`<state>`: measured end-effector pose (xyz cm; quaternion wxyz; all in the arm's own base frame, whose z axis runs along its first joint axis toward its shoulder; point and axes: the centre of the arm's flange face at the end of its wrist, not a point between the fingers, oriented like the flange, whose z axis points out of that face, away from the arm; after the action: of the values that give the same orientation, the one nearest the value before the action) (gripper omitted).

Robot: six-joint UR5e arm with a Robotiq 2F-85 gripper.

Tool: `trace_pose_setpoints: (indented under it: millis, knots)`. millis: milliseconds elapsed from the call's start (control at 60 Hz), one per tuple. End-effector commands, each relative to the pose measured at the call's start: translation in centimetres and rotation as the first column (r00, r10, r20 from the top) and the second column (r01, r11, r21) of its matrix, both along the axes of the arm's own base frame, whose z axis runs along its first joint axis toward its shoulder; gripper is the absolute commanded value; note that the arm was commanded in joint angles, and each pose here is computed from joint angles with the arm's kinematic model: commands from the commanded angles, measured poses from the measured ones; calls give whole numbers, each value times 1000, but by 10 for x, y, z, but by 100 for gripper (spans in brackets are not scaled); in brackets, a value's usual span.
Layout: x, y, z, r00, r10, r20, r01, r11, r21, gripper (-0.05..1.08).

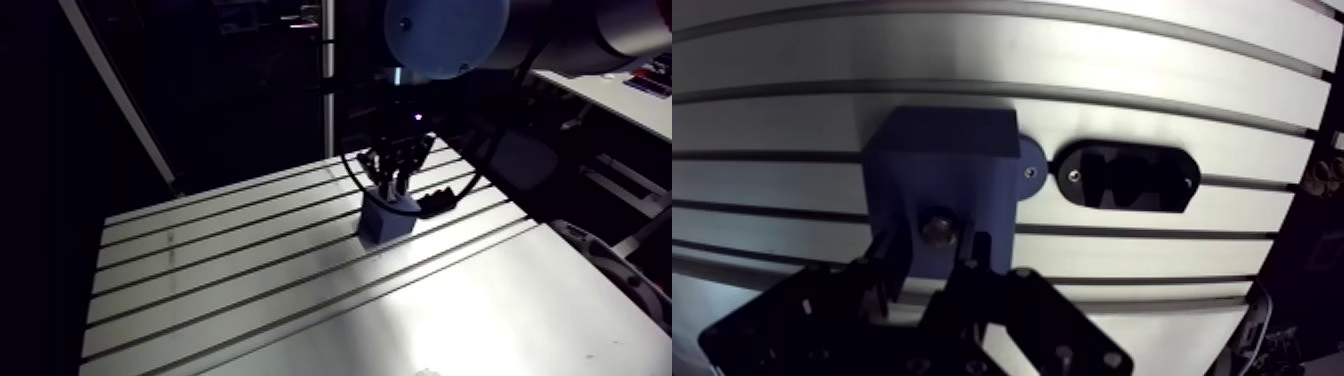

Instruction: Pick up the M10 bolt and insert it into the hex recess until seated.

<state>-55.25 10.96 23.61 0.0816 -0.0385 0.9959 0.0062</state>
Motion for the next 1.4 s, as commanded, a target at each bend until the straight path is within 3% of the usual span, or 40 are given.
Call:
trace_pose_setpoints:
  millis: [17, 1400]
  knots:
    - [0, -2, -1, 1000, 0, 0, 0, 1000, -1, 61]
    - [-2, 1, -7, 1000, 6, 3, -6, 1000, 0, 68]
